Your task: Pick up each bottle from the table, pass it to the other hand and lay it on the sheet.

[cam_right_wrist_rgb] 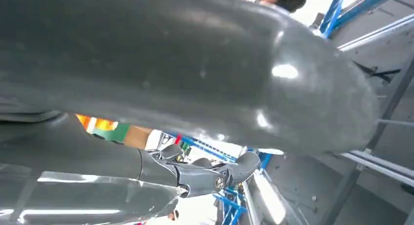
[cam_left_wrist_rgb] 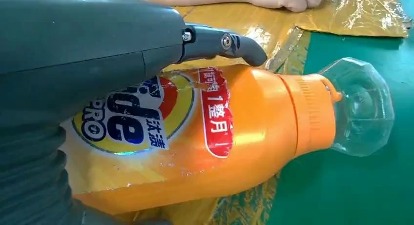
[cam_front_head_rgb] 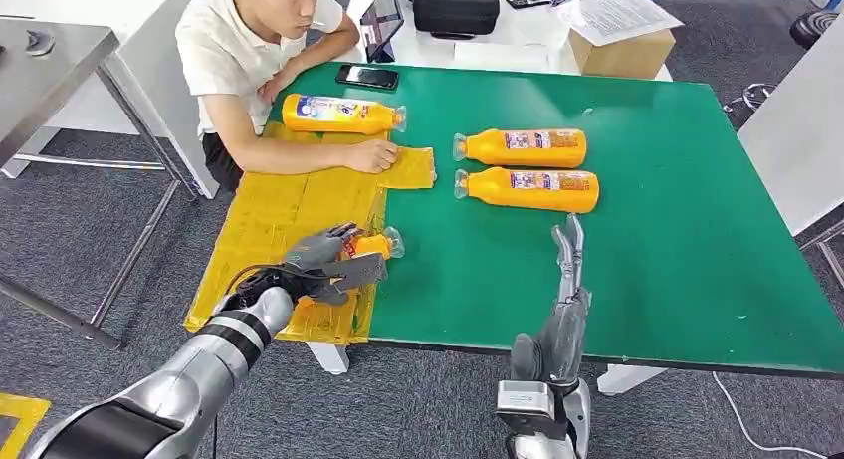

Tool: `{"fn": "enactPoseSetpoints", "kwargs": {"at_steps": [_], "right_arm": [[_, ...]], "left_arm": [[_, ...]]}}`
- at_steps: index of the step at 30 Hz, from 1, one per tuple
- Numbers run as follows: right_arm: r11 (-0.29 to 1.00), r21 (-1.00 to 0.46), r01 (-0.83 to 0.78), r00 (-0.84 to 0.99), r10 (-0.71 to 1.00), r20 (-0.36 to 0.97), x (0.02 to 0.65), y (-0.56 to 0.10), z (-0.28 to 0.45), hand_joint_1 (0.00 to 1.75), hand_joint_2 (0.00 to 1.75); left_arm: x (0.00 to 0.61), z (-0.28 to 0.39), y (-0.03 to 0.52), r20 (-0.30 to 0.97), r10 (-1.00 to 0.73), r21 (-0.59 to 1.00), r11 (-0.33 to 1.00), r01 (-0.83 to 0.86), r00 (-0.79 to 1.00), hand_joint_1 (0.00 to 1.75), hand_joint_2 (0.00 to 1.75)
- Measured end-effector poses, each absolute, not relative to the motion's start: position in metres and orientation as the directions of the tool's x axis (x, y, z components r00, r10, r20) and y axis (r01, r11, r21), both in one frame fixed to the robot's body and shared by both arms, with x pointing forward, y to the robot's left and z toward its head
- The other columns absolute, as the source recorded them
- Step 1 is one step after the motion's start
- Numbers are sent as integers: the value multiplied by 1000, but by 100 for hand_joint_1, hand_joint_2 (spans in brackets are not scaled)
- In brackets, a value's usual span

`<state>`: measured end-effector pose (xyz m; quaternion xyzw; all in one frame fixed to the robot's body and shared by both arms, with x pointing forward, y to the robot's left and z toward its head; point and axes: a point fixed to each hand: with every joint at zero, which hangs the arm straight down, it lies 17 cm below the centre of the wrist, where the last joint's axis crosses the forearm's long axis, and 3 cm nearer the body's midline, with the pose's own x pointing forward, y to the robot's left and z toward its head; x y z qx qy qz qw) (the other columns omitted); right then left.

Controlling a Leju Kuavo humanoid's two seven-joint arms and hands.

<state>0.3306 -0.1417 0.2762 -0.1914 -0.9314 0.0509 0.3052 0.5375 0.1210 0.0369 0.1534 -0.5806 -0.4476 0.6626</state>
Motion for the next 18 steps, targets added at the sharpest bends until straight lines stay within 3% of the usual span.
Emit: {"fn": "enactPoseSetpoints", "kwargs": {"at_steps": [9, 14, 18], "right_arm": [[930, -217, 298, -741, 369, 562, 333, -136, 270, 0, 0], [940, -209, 270, -746, 341, 572, 336, -129, 268, 0, 0], [937, -227, 266, -742, 349, 572, 336, -127, 264, 0, 0]], "left_arm": [[536, 33, 117, 648, -759, 689, 552, 469, -58, 0, 175], [527, 44, 91, 782, -621, 536, 620, 573, -59, 0, 175], [535, 63, 85, 785, -605, 579, 642, 502, -133, 0, 175]]}}
